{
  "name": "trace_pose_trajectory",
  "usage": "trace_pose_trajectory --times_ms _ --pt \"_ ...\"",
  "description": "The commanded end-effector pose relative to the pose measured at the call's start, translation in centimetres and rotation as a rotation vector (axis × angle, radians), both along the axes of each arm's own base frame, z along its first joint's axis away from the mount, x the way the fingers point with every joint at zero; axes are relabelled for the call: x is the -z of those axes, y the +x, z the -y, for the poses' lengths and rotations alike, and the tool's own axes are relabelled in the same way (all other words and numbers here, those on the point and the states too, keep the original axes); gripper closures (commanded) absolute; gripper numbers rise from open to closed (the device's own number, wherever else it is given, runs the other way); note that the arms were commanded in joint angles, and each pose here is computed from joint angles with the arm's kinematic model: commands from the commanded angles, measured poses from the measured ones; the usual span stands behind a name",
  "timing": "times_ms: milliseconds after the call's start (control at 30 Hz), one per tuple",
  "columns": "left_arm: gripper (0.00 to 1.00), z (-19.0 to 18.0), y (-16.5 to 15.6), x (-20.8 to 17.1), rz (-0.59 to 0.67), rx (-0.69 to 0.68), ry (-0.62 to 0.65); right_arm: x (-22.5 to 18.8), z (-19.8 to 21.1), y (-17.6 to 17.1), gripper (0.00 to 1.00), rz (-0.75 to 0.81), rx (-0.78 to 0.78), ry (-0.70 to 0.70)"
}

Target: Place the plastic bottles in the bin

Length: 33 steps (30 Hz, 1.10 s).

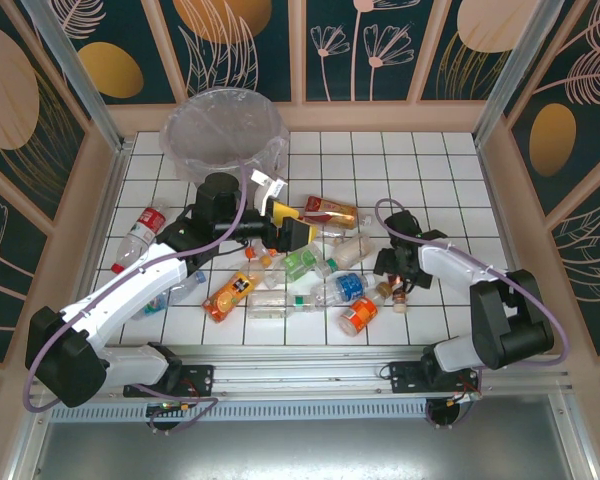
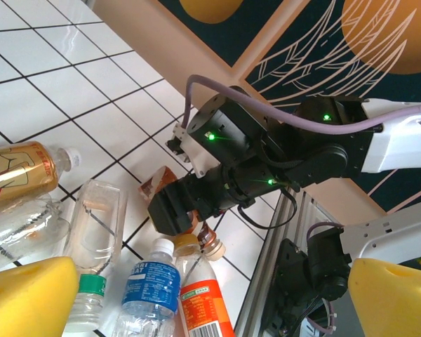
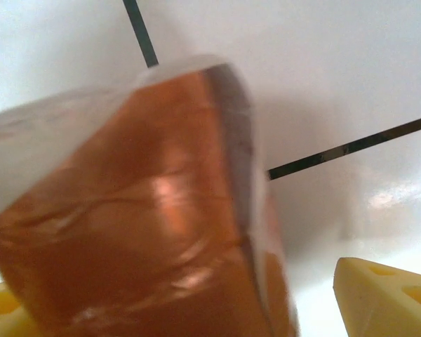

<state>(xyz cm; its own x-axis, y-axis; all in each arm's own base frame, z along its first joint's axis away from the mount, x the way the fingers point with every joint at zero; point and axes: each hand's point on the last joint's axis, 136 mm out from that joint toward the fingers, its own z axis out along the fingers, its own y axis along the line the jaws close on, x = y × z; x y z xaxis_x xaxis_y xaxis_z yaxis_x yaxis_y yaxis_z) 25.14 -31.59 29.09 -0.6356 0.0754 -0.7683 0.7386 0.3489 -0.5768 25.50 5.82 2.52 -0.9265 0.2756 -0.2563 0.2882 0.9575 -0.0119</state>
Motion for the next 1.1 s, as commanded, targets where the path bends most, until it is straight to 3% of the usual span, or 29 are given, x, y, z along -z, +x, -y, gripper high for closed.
trace_pose_trajectory --times_ms 0,267,1067 --pt "0.02 0.0 -0.2 0.1 0.018 0.004 0.003 0.8 0.6 -0.5 0.18 -0.025 0.007 -0.044" --pt "0.01 0.0 -0.2 -0.2 0.025 0.004 -0.002 0.6 1.7 0.6 0.25 0.022 0.014 -0.114" --pt "0.02 -0.3 -0.1 -0.6 0.027 -0.024 -0.014 0.3 2.8 4.3 0.36 0.114 0.023 -0.134"
